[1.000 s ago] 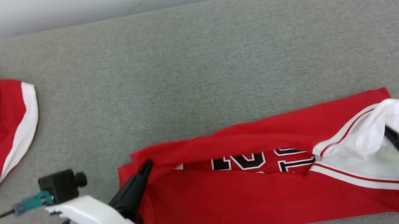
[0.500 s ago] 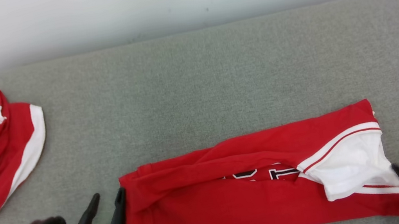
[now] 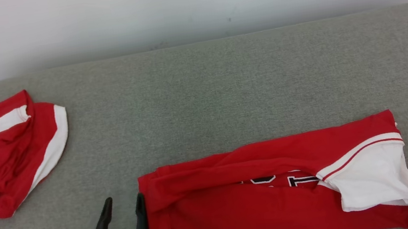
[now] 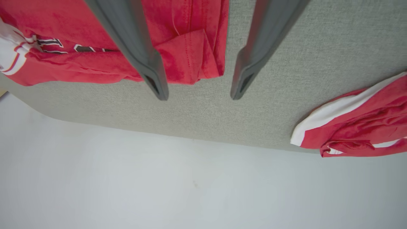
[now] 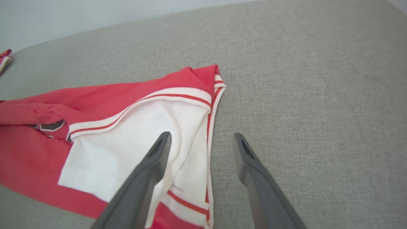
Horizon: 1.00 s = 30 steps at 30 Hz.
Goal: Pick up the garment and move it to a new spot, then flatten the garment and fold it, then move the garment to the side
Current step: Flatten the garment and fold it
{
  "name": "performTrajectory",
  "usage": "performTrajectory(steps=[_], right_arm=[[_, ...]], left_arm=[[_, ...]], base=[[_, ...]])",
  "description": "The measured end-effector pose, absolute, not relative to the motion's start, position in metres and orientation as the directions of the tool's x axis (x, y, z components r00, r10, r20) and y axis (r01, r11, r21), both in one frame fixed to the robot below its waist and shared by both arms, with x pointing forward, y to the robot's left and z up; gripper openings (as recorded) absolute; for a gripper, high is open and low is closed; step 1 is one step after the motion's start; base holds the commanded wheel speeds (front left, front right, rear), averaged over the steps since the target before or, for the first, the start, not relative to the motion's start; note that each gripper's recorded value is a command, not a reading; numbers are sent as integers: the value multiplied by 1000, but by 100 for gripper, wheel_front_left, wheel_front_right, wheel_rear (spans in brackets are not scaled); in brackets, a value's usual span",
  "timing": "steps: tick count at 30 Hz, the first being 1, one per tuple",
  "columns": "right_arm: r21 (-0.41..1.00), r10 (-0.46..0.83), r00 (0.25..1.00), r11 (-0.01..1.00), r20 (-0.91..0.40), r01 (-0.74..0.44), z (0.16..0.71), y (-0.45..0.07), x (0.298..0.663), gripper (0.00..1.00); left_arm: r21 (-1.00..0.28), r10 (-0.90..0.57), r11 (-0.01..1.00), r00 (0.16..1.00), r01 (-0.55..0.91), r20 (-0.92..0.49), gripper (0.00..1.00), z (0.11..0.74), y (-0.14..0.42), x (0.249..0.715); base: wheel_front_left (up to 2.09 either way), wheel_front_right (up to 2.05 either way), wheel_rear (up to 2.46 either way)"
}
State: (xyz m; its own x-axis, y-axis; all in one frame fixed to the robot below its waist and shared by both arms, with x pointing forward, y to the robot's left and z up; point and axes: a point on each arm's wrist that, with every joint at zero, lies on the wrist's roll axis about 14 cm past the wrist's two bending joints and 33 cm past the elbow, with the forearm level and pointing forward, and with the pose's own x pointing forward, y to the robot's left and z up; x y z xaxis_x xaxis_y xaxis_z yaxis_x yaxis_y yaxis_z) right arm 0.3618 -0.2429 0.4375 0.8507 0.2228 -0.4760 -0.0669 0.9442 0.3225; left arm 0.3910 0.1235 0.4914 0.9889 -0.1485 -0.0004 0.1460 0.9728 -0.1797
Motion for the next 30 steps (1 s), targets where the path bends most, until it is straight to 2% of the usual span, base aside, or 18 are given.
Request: performTrajectory(steps=[11, 25, 26, 27, 28, 29, 30], right_arm=[[371, 229, 775, 928, -589, 8, 389, -226, 368, 100], [505, 353, 726, 863, -590, -10, 382, -181, 390, 100], [513, 363, 724, 858, -587, -15, 383, -177, 392, 93], [518, 370, 722, 855, -584, -19, 383, -174, 394, 47], [521, 376, 720, 853, -583, -23, 383, -171, 395, 28], [521, 383, 719, 853, -580, -33, 383, -167, 397, 4], [522, 387, 721, 852, -575, -41, 384, -165, 399, 0]], left_arm=[[-210, -86, 974, 996, 86, 8, 100, 484, 137, 389], [-210, -70, 976, 997, 65, -19, 100, 471, 146, 384], [-208, -72, 976, 997, 66, -22, 100, 470, 145, 383], [-211, -76, 975, 997, 69, -23, 100, 469, 144, 382], [-213, -75, 975, 997, 68, -26, 100, 468, 144, 381], [-214, -75, 975, 997, 67, -29, 100, 468, 144, 381], [-213, -76, 975, 997, 68, -32, 100, 467, 144, 380]], base=[[0, 0, 0], [0, 0, 0], [0, 0, 0], [0, 0, 0], [0, 0, 0], [0, 0, 0], [0, 0, 0]])
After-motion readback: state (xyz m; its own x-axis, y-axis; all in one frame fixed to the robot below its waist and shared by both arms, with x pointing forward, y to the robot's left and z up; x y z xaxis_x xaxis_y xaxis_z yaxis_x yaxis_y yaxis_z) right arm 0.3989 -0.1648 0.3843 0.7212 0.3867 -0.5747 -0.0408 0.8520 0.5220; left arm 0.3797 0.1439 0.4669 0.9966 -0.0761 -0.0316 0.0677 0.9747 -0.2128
